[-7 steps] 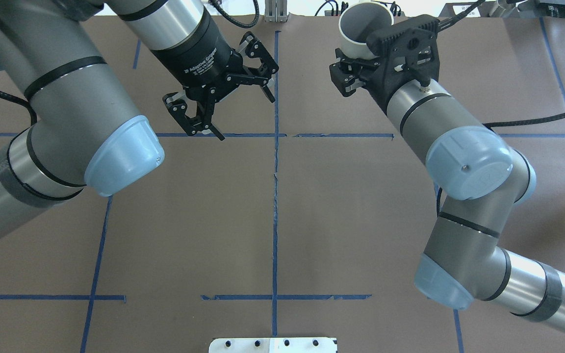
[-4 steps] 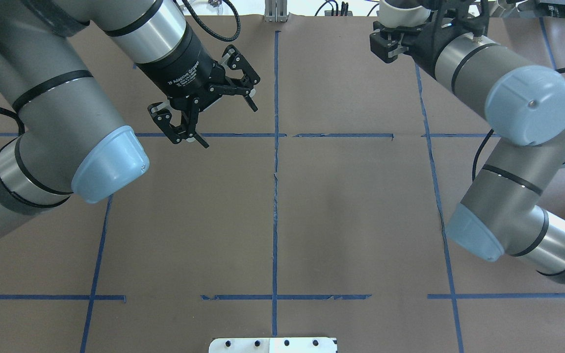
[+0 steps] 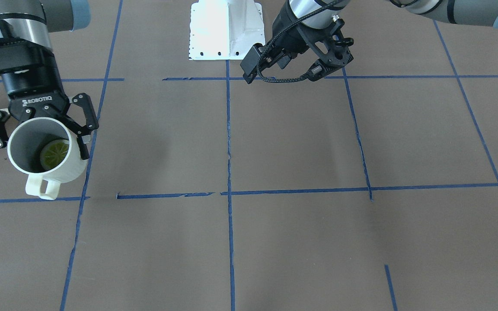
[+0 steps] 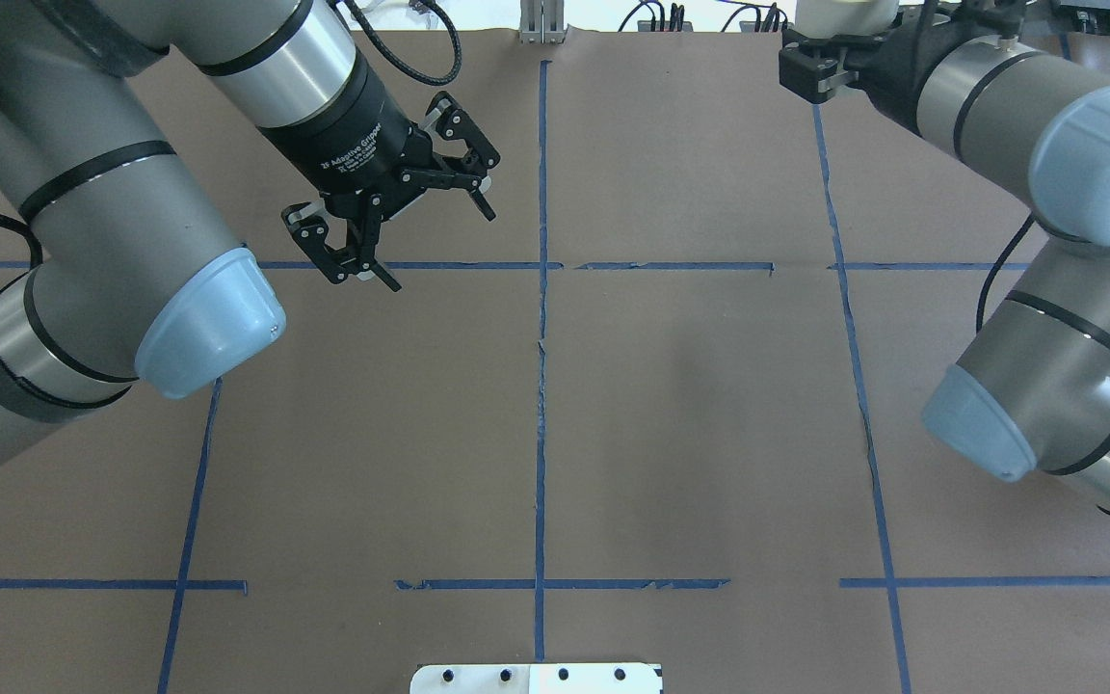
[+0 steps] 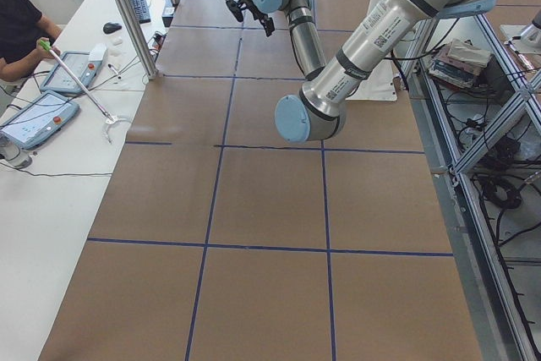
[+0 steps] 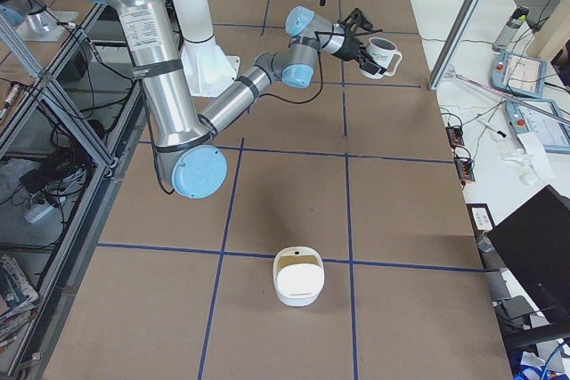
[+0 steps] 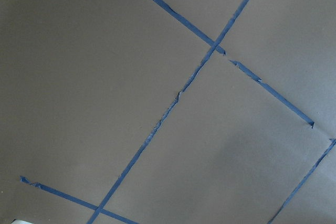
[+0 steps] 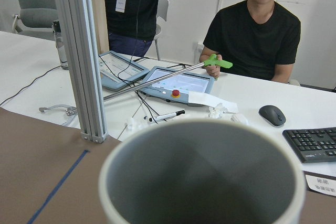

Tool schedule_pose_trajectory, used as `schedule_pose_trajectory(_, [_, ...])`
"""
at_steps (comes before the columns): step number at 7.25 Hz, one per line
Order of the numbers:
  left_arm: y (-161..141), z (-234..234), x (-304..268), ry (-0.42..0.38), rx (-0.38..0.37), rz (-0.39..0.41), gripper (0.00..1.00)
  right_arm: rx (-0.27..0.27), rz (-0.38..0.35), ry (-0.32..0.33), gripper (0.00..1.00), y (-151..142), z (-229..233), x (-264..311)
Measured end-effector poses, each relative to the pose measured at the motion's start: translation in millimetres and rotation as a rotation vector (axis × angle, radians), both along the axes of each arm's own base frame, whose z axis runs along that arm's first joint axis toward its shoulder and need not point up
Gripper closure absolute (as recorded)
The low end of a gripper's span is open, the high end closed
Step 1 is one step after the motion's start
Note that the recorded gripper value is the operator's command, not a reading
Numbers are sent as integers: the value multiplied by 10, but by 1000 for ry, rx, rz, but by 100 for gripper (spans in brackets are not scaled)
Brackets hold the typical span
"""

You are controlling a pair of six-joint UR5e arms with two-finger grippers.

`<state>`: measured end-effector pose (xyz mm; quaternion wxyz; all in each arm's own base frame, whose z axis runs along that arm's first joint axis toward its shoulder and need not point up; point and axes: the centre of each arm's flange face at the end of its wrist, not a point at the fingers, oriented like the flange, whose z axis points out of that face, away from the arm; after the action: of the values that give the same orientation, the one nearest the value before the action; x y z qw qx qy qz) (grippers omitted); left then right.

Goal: Left arm hands cup to right arm to dump lemon

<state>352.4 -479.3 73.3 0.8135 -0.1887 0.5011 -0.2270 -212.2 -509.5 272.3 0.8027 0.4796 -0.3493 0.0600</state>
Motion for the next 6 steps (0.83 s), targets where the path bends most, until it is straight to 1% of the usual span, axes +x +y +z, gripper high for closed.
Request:
schedule_pose_trajectory(1, [-8, 8, 1, -3, 2, -3, 0, -52, 11, -31, 77, 61, 169, 182])
schedule_pose_trajectory(2, [-18, 24, 2, -7, 3, -6, 0, -118, 22, -90, 77, 130, 324, 339])
schedule_pose_trajectory(3, [-26, 40, 6, -10, 2, -8, 0, -171, 30, -126, 78, 207, 541, 551])
schedule_pose_trajectory(6, [-35, 56, 12, -13, 1, -9, 0, -299, 16, -183, 81, 414, 1104, 1322])
